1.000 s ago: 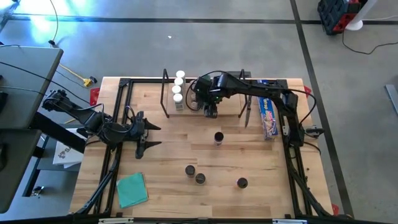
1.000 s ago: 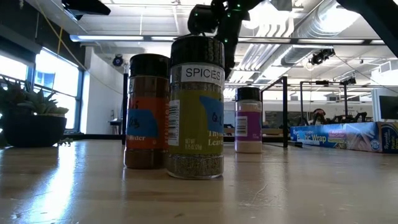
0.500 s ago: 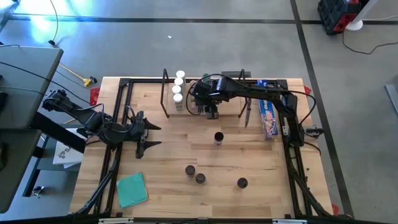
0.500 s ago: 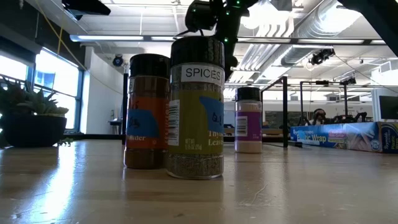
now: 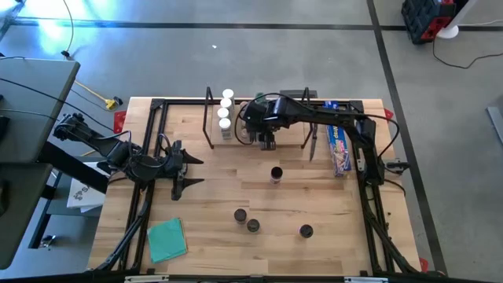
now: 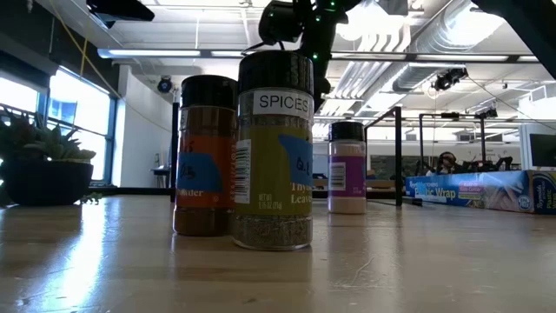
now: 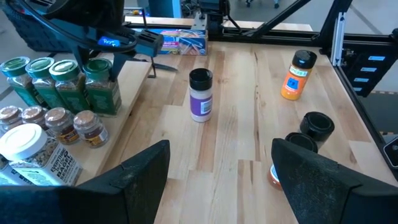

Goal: Shelf spices
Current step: Put the green seasoning bottle on the shelf aligned with the other green seasoning bottles, then put the black seasoning bottle on the shelf

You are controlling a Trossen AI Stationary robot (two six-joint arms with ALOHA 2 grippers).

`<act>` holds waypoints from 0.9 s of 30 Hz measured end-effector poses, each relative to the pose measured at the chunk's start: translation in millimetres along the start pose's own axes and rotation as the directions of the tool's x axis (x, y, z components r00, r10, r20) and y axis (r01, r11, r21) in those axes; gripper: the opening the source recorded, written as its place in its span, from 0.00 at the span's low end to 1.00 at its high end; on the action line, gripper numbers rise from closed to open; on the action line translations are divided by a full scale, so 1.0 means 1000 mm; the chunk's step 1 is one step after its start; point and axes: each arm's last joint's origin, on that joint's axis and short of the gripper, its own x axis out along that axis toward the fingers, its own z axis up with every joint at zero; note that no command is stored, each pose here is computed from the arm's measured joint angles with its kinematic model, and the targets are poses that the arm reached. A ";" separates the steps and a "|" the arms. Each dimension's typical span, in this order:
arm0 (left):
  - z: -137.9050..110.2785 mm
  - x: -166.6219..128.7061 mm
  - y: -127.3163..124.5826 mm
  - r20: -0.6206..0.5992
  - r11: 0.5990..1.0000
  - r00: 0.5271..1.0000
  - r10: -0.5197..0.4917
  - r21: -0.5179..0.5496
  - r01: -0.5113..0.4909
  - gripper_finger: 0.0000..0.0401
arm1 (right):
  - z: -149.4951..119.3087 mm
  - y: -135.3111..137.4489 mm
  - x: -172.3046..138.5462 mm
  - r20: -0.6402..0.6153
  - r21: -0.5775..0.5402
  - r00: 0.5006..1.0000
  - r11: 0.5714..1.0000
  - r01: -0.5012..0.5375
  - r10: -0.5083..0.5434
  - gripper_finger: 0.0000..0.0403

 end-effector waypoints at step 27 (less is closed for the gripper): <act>-0.003 0.009 -0.005 -0.035 1.000 0.999 0.009 0.014 -0.009 0.69 | 0.013 -0.005 -0.067 0.063 0.035 0.995 0.997 0.075 -0.077 0.60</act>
